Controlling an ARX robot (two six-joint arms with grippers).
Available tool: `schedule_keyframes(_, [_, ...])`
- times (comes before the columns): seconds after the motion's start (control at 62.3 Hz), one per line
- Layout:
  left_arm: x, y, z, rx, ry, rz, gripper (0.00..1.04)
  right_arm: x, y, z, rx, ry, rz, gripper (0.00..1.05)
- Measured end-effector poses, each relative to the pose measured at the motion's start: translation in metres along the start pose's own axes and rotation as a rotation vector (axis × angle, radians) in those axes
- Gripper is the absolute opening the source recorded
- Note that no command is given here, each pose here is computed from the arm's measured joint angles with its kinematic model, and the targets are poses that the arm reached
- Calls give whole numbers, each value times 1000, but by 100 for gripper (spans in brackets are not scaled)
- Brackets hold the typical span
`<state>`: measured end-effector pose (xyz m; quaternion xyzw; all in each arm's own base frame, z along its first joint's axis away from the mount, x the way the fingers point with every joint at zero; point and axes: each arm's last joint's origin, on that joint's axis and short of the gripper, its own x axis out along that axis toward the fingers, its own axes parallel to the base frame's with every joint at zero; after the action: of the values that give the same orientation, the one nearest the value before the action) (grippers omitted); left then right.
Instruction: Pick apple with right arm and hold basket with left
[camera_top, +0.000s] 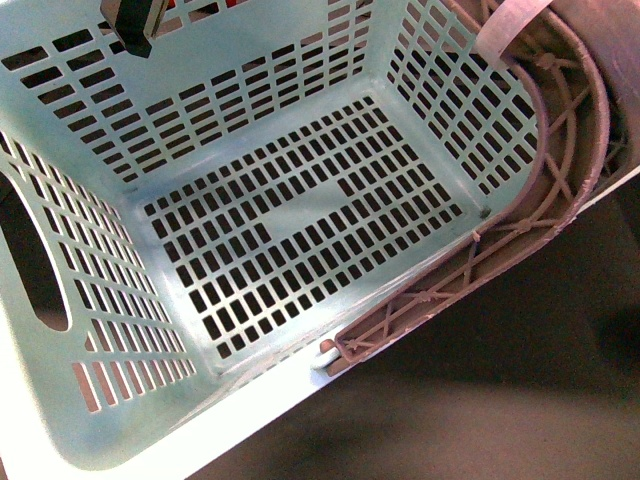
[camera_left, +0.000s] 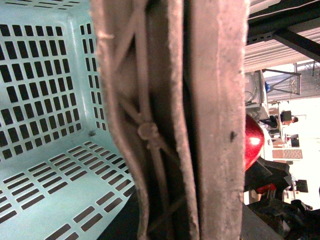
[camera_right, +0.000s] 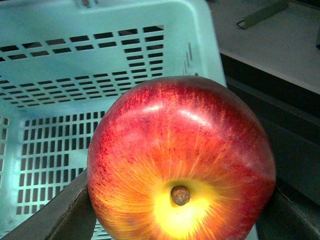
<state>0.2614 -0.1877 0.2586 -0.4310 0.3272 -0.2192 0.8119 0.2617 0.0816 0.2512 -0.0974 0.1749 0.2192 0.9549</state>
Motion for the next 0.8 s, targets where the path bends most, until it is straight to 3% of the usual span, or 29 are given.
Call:
schedule_keyframes(0.209, [0,0,0,0,0,0,17,11,13,-3,5,8,2,76])
schedule_keyframes(0.353, [0,0,0,0,0,0,17,13,16,-8,20,20,8,97])
schedule_keyframes(0.626, [1,1,-1,-5,4,4,17,8,11,-7,53,-2,-30,96])
schedule_keyframes(0.803, [1,2,1,5,-14,13,17,-19,-12,-12,108,-45,-130,96])
